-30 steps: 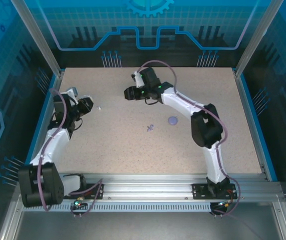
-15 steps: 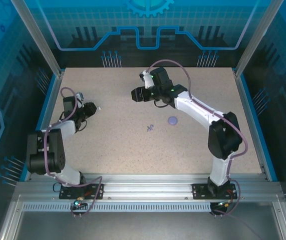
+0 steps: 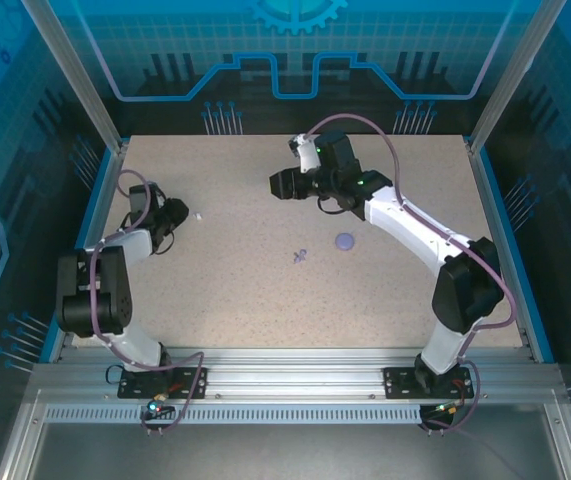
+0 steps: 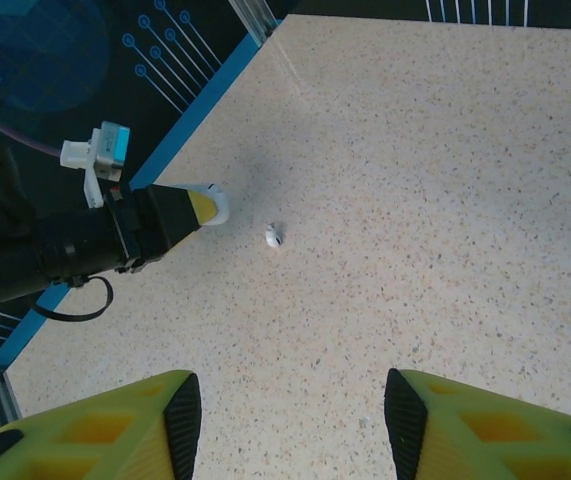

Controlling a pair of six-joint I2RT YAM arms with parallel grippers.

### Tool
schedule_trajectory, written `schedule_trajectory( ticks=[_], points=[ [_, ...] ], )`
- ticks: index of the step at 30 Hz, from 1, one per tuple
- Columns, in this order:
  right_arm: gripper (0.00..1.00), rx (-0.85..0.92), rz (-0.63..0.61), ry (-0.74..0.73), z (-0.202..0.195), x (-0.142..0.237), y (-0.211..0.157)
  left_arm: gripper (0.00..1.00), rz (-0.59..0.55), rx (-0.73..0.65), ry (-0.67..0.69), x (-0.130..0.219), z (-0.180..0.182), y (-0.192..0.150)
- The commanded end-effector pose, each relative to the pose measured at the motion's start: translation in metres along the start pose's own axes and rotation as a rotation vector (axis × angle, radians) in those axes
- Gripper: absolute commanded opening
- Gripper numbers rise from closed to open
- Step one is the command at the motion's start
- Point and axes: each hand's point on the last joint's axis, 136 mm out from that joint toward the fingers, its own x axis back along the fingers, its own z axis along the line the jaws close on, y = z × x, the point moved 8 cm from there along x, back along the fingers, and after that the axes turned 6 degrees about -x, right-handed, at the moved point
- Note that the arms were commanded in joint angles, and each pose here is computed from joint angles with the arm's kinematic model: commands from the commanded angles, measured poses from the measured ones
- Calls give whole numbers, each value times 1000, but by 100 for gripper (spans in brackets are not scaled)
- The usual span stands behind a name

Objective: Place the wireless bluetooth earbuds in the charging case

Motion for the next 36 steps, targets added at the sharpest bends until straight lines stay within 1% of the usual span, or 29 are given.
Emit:
schedule_trajectory(
  ticks=[1, 3, 8, 12, 19, 23, 27, 36],
  points=[
    [54, 27, -48, 25, 6, 17, 9, 8, 5, 80, 58, -10, -2, -1],
    [54, 31, -52, 25, 6, 19, 9, 8, 13, 84, 73, -16, -5, -1],
    [55, 36, -65, 26, 7, 27, 9, 8, 35, 167, 110, -32, 1, -7],
    [55, 42, -67, 33, 9, 31, 9, 8, 33, 158, 127, -39, 1, -4],
    [55, 43, -63, 22, 7, 34, 7, 8, 79, 125, 111, -53, -6, -5],
    [55, 41, -58, 21, 5, 33, 5, 8, 109, 91, 92, -57, -13, -11],
    [55, 38, -45, 16, 3, 32, 3, 7, 162, 93, 74, -60, -16, -20],
    [56, 33, -18, 8, -2, 27, -1, 7, 242, 79, 41, -51, -30, -47]
  ],
)
